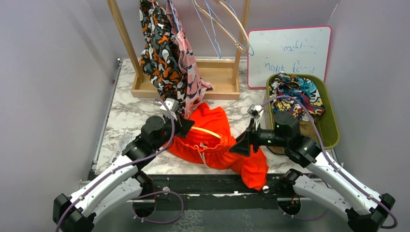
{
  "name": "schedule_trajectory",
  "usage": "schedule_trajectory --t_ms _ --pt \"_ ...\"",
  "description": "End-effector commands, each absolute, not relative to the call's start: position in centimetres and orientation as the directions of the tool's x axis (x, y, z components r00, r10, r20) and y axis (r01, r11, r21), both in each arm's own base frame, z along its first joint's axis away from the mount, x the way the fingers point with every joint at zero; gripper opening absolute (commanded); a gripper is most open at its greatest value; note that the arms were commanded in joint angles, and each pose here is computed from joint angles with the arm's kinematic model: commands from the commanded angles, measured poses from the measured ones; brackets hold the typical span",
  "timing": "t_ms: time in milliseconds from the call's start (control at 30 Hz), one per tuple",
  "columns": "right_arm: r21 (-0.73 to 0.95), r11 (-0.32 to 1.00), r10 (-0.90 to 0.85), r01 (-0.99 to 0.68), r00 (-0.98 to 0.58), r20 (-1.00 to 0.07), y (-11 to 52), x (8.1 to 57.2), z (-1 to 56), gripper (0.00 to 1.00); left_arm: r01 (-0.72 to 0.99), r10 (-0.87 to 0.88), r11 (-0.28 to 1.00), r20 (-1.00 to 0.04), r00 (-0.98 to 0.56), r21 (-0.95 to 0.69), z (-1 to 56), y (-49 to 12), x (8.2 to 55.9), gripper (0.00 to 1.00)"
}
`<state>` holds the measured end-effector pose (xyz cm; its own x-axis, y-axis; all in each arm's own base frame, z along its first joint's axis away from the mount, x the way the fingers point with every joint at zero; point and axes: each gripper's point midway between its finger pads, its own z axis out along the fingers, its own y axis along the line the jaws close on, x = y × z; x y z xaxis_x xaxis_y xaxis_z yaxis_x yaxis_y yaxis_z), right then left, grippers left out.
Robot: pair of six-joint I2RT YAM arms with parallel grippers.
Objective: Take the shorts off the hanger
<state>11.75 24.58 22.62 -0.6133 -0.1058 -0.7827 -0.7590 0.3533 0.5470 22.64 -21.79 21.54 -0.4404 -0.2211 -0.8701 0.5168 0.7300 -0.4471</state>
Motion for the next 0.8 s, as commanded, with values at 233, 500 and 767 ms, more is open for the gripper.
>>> schedule_trajectory --t_ms 233,500,767 --pt "0.416 0.389 -0.116 -0.822 -0.491 -0.863 26.8 16.5 28.3 0.59 0.383 -0.082 0.905 -0.96 -0.269 -0.184 25.3 -16.7 25.3 0.0" --pt "0.306 0.518 -0.283 -0.799 -0.498 -0.82 31.1 18.6 24.3 0.57 0.326 -0.063 0.936 -0.975 -0.213 -0.131 24.5 -14.2 24.8 0.0" --pt "0.179 0.56 -0.362 -0.809 -0.433 -0.826 34.3 19.4 23.4 0.46 0.328 -0.062 0.936 -0.978 -0.198 -0.125 24.2 -13.3 23.8 0.0"
